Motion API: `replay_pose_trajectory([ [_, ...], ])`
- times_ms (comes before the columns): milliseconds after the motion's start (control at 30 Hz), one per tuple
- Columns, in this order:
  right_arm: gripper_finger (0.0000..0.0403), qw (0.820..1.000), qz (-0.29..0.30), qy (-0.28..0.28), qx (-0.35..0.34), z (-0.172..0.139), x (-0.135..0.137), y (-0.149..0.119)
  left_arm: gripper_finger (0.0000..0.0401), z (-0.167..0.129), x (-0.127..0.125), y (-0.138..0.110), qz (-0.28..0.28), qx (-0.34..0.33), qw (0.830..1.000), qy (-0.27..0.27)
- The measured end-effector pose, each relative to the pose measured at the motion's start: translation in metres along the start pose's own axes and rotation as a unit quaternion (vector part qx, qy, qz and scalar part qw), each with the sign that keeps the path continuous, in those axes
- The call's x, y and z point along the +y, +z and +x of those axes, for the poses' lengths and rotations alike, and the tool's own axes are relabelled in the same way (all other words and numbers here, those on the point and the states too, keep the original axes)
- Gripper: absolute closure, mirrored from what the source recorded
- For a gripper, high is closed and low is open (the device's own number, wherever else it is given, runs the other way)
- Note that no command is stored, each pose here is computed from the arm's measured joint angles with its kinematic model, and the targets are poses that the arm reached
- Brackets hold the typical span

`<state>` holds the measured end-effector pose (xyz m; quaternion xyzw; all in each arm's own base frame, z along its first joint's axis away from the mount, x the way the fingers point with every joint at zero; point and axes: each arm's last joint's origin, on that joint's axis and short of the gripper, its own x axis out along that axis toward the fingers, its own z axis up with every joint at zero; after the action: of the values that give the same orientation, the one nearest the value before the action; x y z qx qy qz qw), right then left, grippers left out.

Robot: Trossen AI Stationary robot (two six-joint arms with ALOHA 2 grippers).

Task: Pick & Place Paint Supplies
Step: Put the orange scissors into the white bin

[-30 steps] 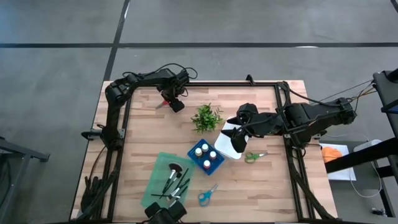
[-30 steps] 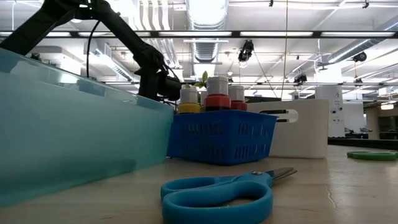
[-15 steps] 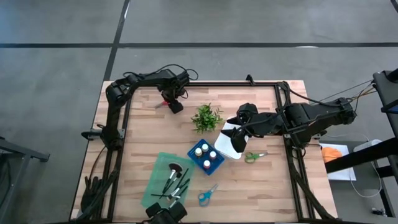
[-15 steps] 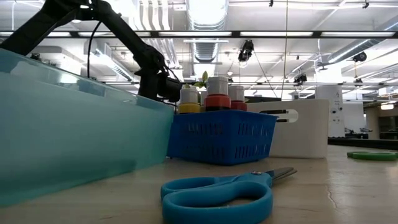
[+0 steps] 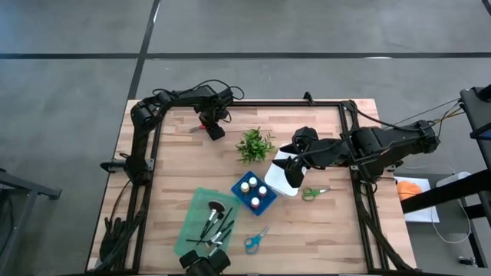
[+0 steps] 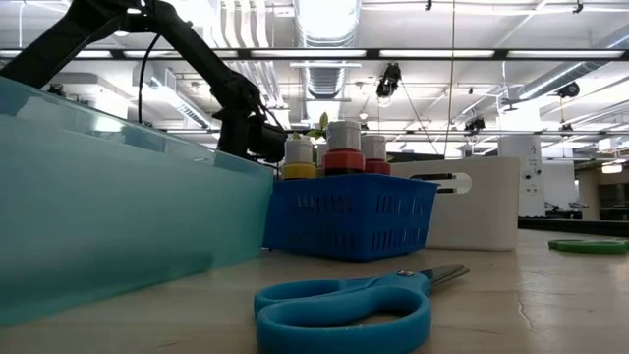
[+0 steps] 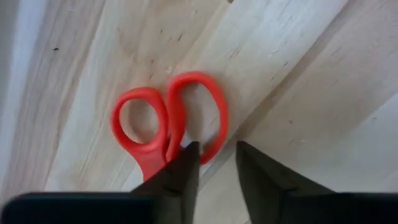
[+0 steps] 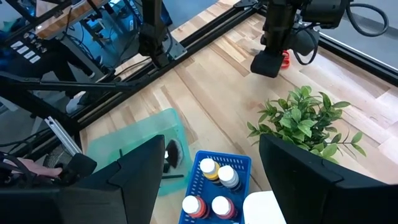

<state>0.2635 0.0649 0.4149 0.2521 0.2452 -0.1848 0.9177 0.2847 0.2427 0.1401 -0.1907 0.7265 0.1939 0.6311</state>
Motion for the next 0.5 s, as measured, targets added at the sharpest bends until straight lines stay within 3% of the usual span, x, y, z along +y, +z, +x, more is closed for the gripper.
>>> replay_pose_trajectory([
  [200, 0.0142, 1.0, 0.003, 0.001, 0.0, -0.0001, 0.0005, -0.0002, 0.0387, 0.0, 0.0002, 0.0, -0.001, 0.0, 1.0, 0.0],
  [500, 0.0142, 1.0, 0.005, 0.003, -0.001, -0.0001, 0.0008, 0.0, 0.0398, -0.0008, -0.0003, -0.0033, -0.005, 0.016, 1.0, -0.002],
])
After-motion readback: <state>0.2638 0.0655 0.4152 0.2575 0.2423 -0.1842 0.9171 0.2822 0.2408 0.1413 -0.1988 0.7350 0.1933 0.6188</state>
